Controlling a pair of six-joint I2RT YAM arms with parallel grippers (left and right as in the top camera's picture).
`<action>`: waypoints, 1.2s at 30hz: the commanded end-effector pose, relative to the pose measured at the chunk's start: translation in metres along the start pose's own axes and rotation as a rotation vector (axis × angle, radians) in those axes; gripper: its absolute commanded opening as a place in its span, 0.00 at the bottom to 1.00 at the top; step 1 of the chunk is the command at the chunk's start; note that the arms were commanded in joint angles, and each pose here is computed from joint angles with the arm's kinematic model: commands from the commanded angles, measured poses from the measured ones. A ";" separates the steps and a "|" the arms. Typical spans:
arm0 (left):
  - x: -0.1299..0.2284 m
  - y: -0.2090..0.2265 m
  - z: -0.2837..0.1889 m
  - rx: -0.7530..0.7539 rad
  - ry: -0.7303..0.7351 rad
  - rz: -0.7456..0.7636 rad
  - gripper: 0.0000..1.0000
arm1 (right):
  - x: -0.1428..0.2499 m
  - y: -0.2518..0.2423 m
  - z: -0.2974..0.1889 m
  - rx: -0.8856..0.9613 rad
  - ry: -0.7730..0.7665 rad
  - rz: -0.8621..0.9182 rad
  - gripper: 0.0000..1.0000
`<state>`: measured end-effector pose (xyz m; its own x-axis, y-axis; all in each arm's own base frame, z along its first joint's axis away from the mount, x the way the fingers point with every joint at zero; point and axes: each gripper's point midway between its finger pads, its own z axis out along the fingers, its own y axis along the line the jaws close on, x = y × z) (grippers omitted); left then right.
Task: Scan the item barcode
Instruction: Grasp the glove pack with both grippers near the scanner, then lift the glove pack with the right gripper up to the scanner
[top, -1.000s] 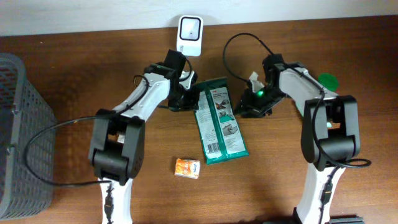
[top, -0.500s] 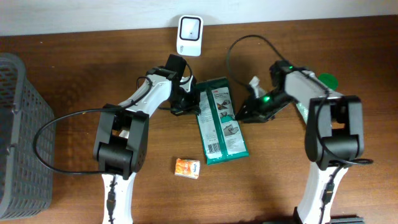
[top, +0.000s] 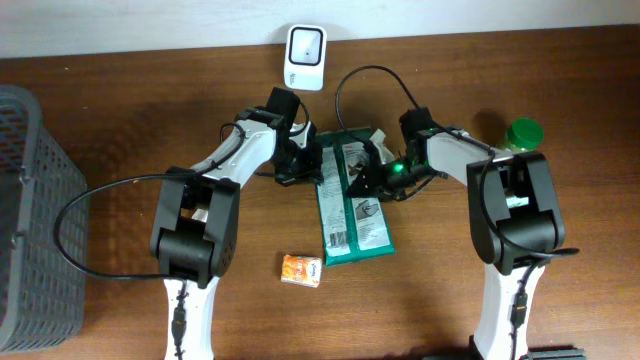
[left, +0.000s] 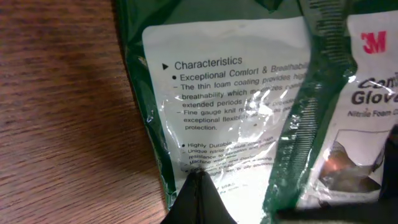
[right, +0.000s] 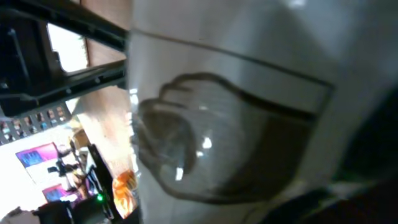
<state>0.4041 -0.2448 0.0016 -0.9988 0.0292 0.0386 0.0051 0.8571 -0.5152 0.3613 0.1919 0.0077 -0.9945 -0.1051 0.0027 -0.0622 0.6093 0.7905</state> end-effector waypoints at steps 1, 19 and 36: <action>0.008 0.025 0.025 -0.060 0.046 -0.029 0.00 | 0.004 -0.015 0.005 0.019 0.010 0.022 0.09; -0.014 -0.028 -0.275 -0.202 -0.531 0.231 0.07 | -0.014 0.129 -0.126 -0.096 -0.315 -0.223 0.04; 0.014 0.072 -0.344 -0.492 -0.581 -0.019 0.82 | -0.003 0.192 -0.241 0.051 -0.725 -0.295 0.04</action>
<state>0.4065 -0.0204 0.2600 -0.8678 -0.1511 -0.4733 -0.0941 0.9854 -0.1421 0.3490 0.1324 0.3251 -0.7948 0.2323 -0.5606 -0.3930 0.5070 0.7672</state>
